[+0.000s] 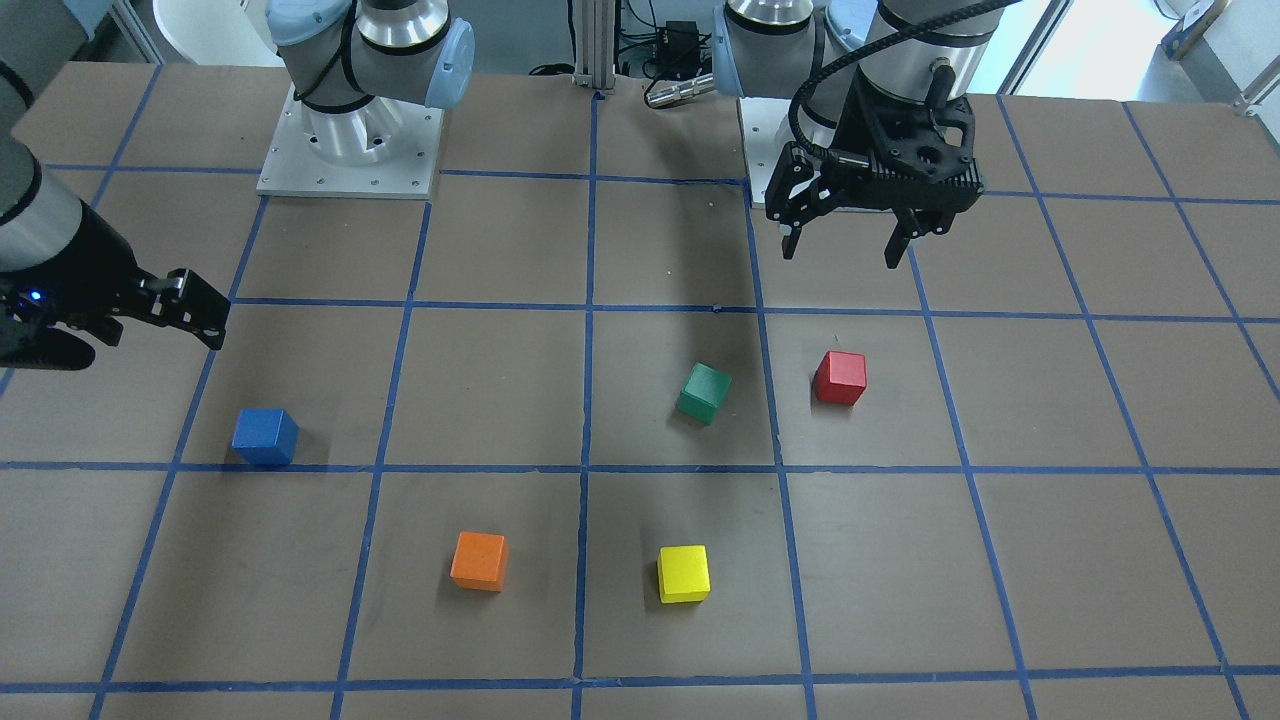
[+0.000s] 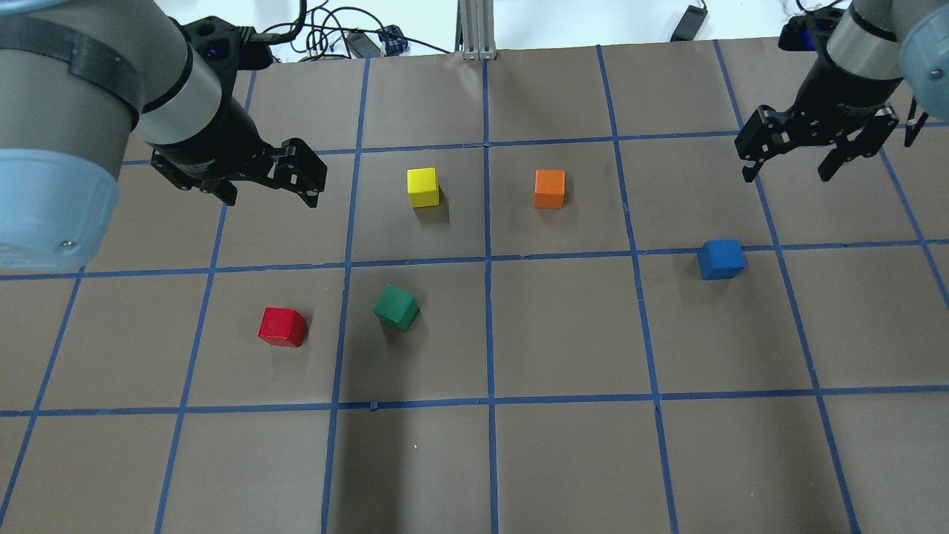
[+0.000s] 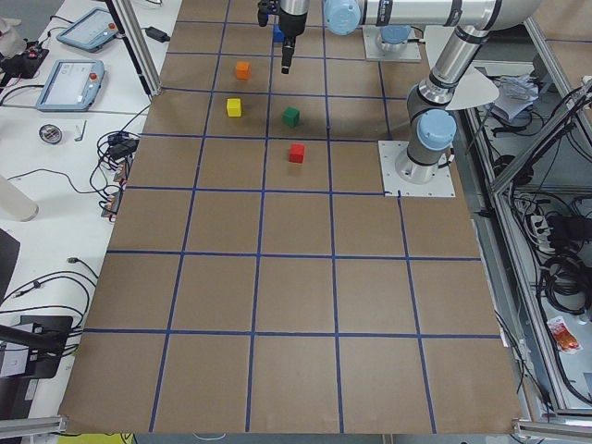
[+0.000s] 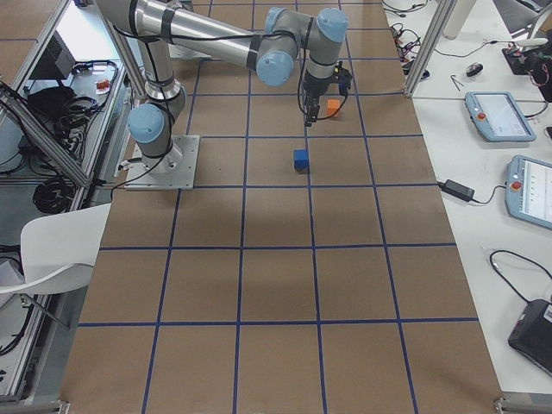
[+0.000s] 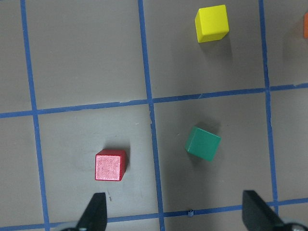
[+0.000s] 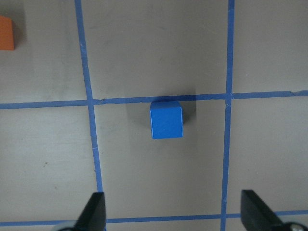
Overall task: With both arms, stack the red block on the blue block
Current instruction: 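Move the left gripper down over the red cube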
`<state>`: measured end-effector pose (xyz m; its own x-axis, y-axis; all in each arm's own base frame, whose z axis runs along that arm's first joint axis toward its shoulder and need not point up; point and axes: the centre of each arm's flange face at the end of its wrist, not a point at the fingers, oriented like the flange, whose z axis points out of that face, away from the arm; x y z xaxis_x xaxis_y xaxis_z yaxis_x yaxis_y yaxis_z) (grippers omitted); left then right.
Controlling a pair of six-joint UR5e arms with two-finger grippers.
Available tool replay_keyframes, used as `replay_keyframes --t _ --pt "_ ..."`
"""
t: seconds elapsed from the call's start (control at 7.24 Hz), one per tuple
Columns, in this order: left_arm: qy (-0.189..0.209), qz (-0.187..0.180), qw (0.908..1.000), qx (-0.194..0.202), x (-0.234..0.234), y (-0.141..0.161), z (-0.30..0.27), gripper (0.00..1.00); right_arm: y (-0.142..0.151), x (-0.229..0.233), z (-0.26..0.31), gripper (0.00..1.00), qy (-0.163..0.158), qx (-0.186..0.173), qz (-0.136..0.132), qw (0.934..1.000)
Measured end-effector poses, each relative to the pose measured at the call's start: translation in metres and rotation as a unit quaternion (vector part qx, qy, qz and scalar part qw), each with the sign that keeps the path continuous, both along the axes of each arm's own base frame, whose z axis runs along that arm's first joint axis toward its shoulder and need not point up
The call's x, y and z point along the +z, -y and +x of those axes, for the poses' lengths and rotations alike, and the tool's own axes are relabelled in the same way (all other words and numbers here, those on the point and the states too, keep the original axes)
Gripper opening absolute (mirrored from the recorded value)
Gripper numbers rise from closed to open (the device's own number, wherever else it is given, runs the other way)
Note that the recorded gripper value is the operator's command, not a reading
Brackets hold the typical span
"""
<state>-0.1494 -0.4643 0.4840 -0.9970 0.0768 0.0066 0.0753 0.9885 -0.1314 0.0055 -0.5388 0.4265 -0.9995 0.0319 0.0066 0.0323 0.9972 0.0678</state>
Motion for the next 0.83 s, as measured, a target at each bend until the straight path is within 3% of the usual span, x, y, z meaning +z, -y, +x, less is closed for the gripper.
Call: replay_keyframes --t 0.41,0.83 --pt "0.002 0.009 0.9999 -0.004 0.027 0.035 -0.002 1.00 -0.038 0.045 0.050 1.00 -0.004 0.012 -0.026 0.9996" --pt "0.003 0.012 0.9999 -0.009 0.029 0.040 -0.006 1.00 -0.060 0.059 0.072 1.00 -0.003 0.005 -0.018 0.9998"
